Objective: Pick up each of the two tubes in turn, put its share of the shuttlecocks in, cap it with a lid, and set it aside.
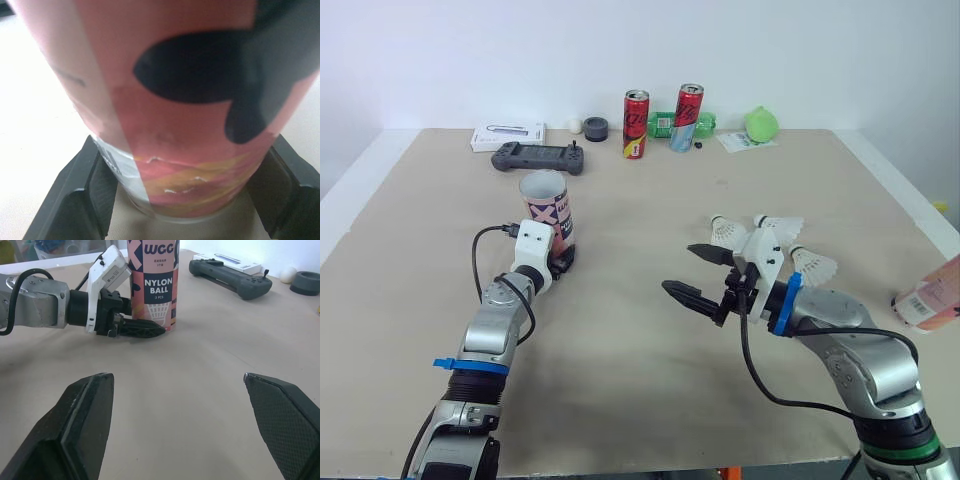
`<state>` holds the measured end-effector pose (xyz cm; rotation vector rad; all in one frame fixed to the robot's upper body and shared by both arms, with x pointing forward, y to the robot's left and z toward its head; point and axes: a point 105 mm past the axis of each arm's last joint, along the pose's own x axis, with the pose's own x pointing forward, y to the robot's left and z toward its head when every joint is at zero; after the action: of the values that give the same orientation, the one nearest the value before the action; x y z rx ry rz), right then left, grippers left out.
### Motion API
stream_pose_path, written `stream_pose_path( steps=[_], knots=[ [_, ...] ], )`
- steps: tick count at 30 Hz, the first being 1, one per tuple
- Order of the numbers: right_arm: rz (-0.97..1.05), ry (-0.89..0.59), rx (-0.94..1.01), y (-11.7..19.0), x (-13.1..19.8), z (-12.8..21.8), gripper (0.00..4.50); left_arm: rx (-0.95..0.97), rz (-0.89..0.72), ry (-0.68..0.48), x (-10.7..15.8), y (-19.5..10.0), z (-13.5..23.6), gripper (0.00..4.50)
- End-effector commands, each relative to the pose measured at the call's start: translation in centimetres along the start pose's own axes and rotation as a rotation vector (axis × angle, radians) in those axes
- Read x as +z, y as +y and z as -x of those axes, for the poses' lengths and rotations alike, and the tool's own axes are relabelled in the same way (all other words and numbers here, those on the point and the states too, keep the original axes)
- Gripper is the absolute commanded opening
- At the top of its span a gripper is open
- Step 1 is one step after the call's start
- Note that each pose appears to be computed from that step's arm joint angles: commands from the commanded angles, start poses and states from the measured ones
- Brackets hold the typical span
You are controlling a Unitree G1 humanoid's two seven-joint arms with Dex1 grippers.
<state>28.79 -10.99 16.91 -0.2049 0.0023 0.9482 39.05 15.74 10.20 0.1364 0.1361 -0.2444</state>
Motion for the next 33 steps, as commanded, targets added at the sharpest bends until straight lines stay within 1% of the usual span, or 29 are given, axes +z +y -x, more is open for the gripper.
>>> stream_pose_path(
  steps=[1, 4, 6, 7, 8, 10, 14, 22, 32, 33],
  knots=[
    [0.034, -0.003, -0.056, -0.4, 0.4, 0.2, 4.5, 0.016, 0.005, 0.046, -1.4, 0.3, 0.3, 3.07],
    [0.049, 0.072, -0.28, -3.1, -1.6, 0.7, 4.5, 0.032, -0.014, 0.033, -1.2, 0.8, 0.5, 3.07],
    [0.033, 0.122, -0.415, -4.3, -3.2, 1.2, 4.5, 0.051, -0.052, -0.002, -0.6, 1.3, 0.7, 3.07],
    [0.011, 0.133, -0.513, -5.3, -3.8, 1.6, 4.5, 0.063, -0.075, -0.03, -0.1, 1.5, 0.8, 3.07],
    [-0.017, 0.135, -0.574, -5.8, -4.2, 1.9, 4.5, 0.069, -0.086, -0.052, 0.2, 1.6, 0.9, 3.07],
    [-0.035, 0.141, -0.635, -6.2, -4.7, 1.8, 4.5, 0.077, -0.089, -0.074, 0.6, 1.8, 1.1, 3.07],
    [-0.108, 0.148, -0.703, -7.5, -6.2, 0.4, 4.5, 0.079, -0.132, -0.093, 0.8, 1.8, 1.4, 3.07],
    [-0.189, 0.12, -0.765, -10.0, -7.3, -1.5, 4.5, 0.098, -0.201, -0.121, 1.8, 2.1, 1.6, 3.07],
    [-0.194, 0.073, -0.802, -12.3, -6.8, -3.7, 4.5, 0.097, -0.241, -0.146, 2.5, 2.0, 1.5, 3.07],
    [-0.193, 0.068, -0.808, -12.5, -6.7, -3.8, 4.09, 0.097, -0.244, -0.148, 2.5, 1.9, 1.5, 3.02]
  ],
)
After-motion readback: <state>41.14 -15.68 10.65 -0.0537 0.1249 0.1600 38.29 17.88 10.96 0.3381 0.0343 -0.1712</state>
